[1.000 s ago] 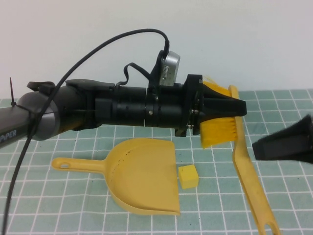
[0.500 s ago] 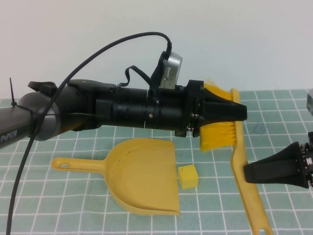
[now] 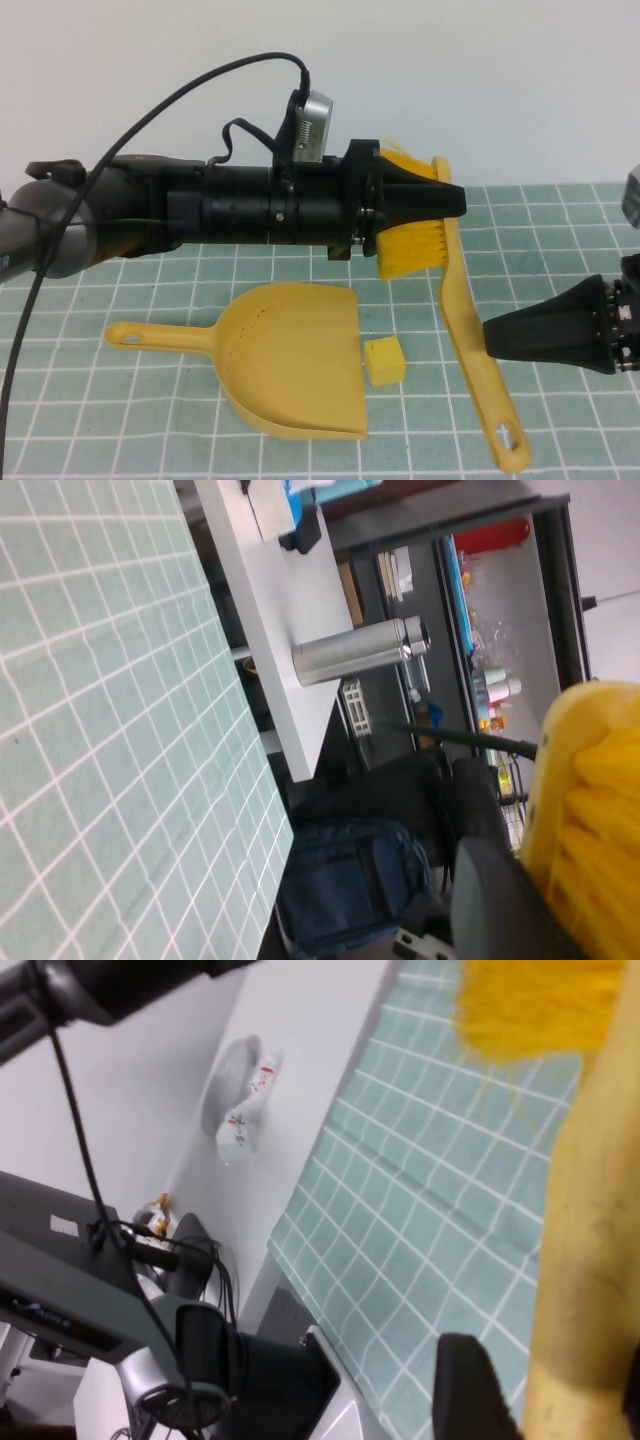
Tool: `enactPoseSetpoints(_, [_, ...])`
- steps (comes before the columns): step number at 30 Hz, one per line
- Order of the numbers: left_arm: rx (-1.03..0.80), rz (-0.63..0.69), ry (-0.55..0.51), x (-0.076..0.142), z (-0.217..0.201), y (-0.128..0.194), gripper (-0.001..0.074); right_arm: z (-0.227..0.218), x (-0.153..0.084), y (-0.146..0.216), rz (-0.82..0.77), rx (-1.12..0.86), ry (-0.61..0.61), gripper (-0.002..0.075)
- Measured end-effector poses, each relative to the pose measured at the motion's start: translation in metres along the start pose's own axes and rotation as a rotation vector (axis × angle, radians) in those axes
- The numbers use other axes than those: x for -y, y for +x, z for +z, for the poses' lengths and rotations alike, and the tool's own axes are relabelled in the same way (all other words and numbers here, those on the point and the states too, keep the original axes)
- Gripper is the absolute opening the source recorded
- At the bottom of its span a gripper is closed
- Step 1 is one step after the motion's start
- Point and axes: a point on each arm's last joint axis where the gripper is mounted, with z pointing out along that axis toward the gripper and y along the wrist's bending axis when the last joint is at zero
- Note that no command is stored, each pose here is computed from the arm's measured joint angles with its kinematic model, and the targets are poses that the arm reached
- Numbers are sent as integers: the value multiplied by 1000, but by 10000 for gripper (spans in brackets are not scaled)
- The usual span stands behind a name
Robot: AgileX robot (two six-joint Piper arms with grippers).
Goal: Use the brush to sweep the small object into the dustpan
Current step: Hand over the broom
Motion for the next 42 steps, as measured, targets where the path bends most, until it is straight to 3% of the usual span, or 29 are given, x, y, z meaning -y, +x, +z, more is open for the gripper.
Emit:
enactPoseSetpoints(16, [-42, -17, 15, 1, 0, 4, 157, 10, -4, 3, -30, -31, -27, 351])
enactPoseSetpoints(19, [-46, -35, 32, 3, 0, 4, 157, 10, -4, 3, -32, -36, -26, 377])
enactPoseSetpoints(25, [-60, -39, 59, 6, -1, 5, 157, 15, 3, 4, -7, -57, -28, 506])
enactPoseSetpoints(28, [-57, -40, 56, 6, 0, 5, 157, 17, 6, 4, 4, -63, -28, 524])
enactPoseSetpoints(35, [-17, -40, 20, 3, 0, 2, 157, 17, 6, 2, 9, -49, -37, 491])
enactPoseSetpoints(42, [7, -42, -1, 0, -1, -1, 157, 23, 4, 4, 0, -62, -34, 342])
